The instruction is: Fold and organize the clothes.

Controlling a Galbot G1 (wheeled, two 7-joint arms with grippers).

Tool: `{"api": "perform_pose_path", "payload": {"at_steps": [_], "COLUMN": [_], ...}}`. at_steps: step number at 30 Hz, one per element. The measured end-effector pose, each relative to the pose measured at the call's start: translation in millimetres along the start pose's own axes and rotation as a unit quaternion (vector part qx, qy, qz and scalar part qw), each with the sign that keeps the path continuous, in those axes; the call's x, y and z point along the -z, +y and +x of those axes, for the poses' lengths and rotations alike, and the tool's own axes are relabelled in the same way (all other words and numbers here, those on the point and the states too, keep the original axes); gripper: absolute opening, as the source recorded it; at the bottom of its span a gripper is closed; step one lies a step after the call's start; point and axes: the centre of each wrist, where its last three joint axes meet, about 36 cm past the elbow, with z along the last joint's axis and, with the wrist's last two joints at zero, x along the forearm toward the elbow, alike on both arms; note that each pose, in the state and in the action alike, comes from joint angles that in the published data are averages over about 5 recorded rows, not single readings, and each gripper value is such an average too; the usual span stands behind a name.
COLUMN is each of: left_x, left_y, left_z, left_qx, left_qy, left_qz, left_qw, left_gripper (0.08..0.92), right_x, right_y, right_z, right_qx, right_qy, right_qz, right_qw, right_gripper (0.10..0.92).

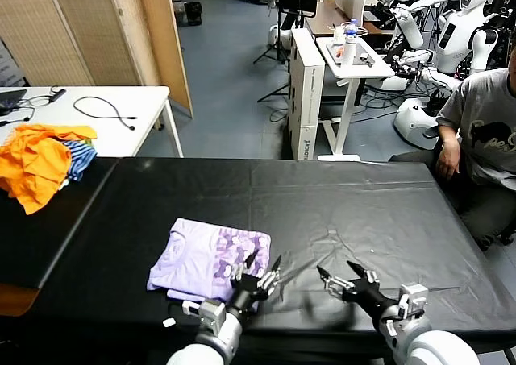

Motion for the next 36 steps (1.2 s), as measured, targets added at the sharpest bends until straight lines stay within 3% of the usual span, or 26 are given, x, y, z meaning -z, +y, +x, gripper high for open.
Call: {"api": "perform_pose_path", "payload": {"at_steps": [2,5,12,18,21,30,32,36], "left_x": [8,20,34,38,38,44,44,44], "left_y": [6,19,24,20,20,23,27,36], "left_z": [3,9,26,33,34,36,35,33], "left_qx": [0.004,0.02,0.052,0.066,0.073,0.093,0.097,0.103], "left_qy": [-0.018,-0.038,-0.066,-0.074,-0.074,-0.085,-0.084,-0.086], "left_qz": [-0.01,-0.028,-0.053,-0.057,-0.058,-0.055,-0.054,-0.054], "left_qw": [1.0,0.999,0.995,0.993,0.993,0.991,0.99,0.989], "left_gripper": [0.862,0.901,0.907,0.907,0.907,0.907,0.907,0.907], "right_x": [0,-1,-4,-10,-12,-10,-6,6], "right_y": [3,11,38,57,64,66,61,41], "right_z": [-6,-19,-57,-87,-97,-100,-96,-89], "right_qx": [0.017,0.043,0.098,0.128,0.139,0.137,0.125,0.097], "right_qy": [0.011,0.027,0.049,0.066,0.073,0.09,0.094,0.086], "right_qz": [-0.012,-0.026,-0.034,-0.031,-0.026,-0.005,0.0,0.015], "right_qw": [1.0,0.998,0.993,0.989,0.987,0.986,0.988,0.991], "right_gripper": [0.907,0.907,0.907,0.87,0.731,0.194,0.155,0.153]}}
